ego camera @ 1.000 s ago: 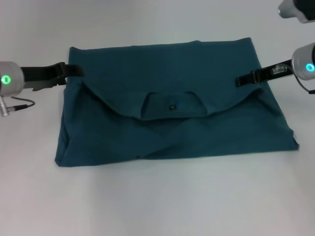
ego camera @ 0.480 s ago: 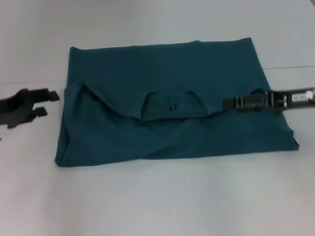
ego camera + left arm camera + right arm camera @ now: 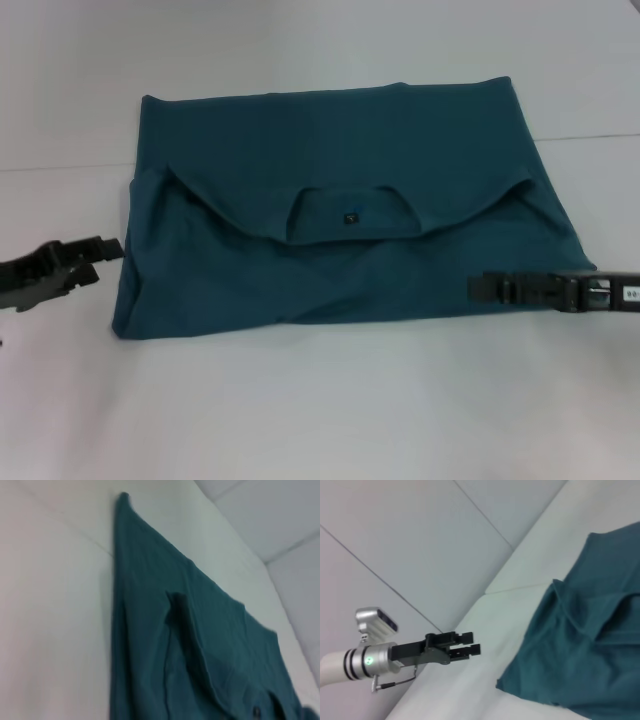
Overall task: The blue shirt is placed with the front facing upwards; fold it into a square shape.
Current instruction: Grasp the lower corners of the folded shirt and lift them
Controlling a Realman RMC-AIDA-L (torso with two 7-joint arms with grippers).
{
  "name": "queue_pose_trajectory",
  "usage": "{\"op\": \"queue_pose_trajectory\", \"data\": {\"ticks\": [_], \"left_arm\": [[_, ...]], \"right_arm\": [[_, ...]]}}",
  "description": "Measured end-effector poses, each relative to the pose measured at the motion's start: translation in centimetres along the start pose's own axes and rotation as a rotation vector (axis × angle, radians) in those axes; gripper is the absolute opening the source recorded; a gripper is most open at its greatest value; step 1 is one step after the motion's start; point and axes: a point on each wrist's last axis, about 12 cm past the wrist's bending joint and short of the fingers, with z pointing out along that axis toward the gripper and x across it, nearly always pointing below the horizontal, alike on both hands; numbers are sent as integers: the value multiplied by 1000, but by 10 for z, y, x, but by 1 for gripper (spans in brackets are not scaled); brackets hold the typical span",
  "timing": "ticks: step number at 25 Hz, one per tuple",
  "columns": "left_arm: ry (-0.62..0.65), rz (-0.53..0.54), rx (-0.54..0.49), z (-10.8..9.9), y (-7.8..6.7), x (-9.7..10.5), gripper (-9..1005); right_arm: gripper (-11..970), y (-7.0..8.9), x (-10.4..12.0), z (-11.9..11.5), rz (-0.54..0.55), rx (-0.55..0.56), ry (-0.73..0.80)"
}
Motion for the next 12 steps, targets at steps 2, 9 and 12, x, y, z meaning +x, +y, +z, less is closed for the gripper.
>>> {"op": "queue_pose_trajectory", "data": {"ticks": [2, 9, 12], "left_arm": [[9, 88, 3, 2, 0, 3, 628], [24, 238, -21, 8, 5, 15, 627], [30, 186, -43, 13, 9, 18, 626]], "right_arm": [[824, -3, 6, -7, 19, 18, -16], [821, -8, 3, -22, 24, 60, -64], [820, -9, 0, -21, 17, 70, -68]]}}
